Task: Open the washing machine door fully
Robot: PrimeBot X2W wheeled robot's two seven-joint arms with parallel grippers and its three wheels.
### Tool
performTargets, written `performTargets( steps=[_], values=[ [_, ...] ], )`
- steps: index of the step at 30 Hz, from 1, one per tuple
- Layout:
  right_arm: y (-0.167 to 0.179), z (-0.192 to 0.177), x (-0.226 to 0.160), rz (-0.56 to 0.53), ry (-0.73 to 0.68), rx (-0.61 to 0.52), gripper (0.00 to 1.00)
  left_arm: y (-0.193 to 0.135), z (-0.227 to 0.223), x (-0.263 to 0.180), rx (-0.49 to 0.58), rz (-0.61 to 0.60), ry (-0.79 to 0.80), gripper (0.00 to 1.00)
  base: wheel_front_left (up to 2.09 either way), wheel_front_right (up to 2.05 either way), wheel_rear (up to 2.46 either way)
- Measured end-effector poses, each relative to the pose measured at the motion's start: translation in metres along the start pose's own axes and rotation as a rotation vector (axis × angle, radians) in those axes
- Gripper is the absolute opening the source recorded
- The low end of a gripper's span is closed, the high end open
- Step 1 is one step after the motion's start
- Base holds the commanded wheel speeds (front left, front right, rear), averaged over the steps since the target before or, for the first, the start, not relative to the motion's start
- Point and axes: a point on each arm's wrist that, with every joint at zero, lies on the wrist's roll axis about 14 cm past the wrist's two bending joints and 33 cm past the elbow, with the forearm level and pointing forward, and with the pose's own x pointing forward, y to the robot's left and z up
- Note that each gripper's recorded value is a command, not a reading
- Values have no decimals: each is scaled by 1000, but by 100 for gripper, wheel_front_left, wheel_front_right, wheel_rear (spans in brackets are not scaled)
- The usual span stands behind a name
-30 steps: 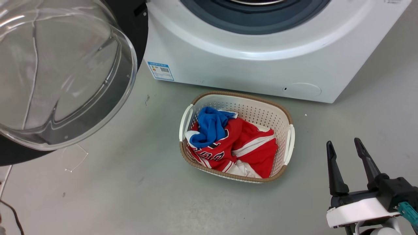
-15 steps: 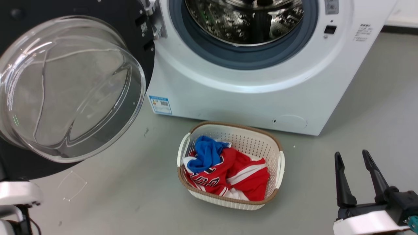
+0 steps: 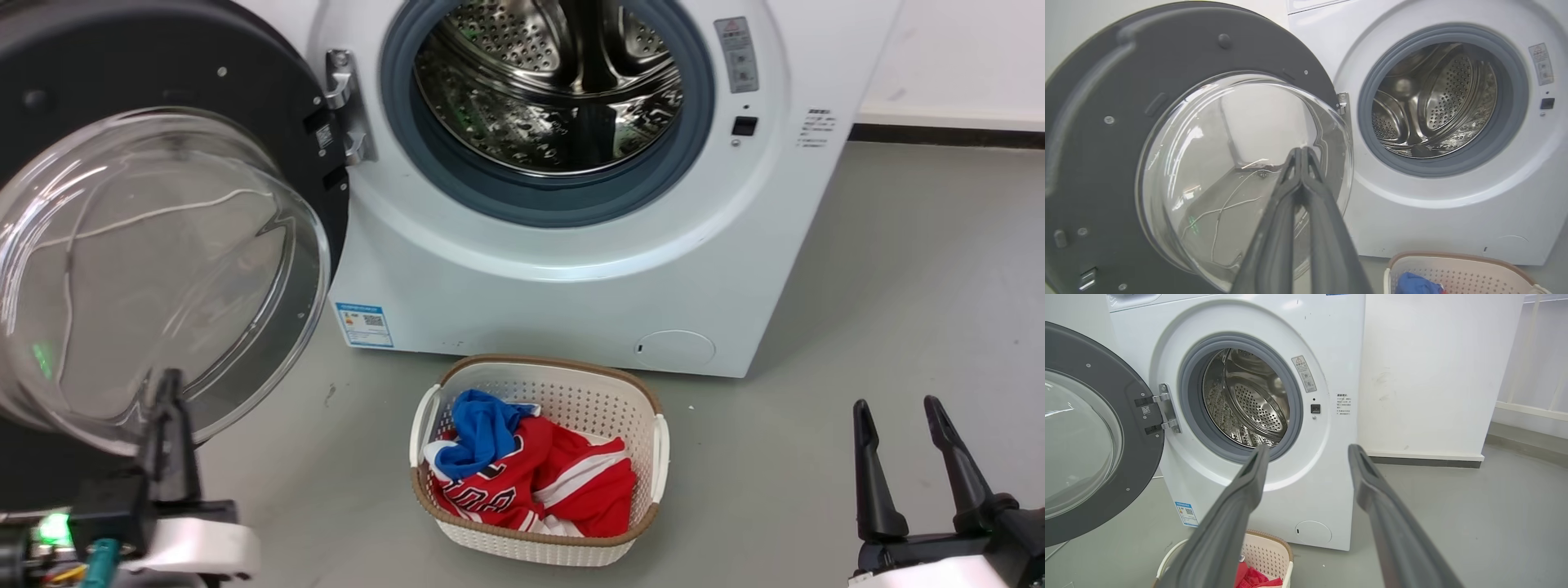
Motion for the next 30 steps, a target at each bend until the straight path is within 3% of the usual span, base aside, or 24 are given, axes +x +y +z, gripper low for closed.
performTargets(
  steps=[8, 17, 18, 19, 30],
  values=[
    [-14, 6, -17, -51, -8, -11, 100, -59, -4, -6, -94, -144, 16, 0, 0, 0, 0],
    [-29, 1, -40, -111, 19, -8, 100, -102, -13, -17, -164, -245, 61, 0, 0, 0, 0],
    [-31, 1, -41, -116, 20, -8, 100, -105, -16, -18, -168, -251, 69, 38, 0, 0, 0],
    [-31, 1, -42, -118, 21, -7, 100, -108, -18, -19, -169, -255, 77, 98, 0, 0, 0],
    [-33, -8, -50, -132, 49, 7, 100, -118, -27, -22, -182, -255, 113, 100, 0, 0, 0]
  ],
)
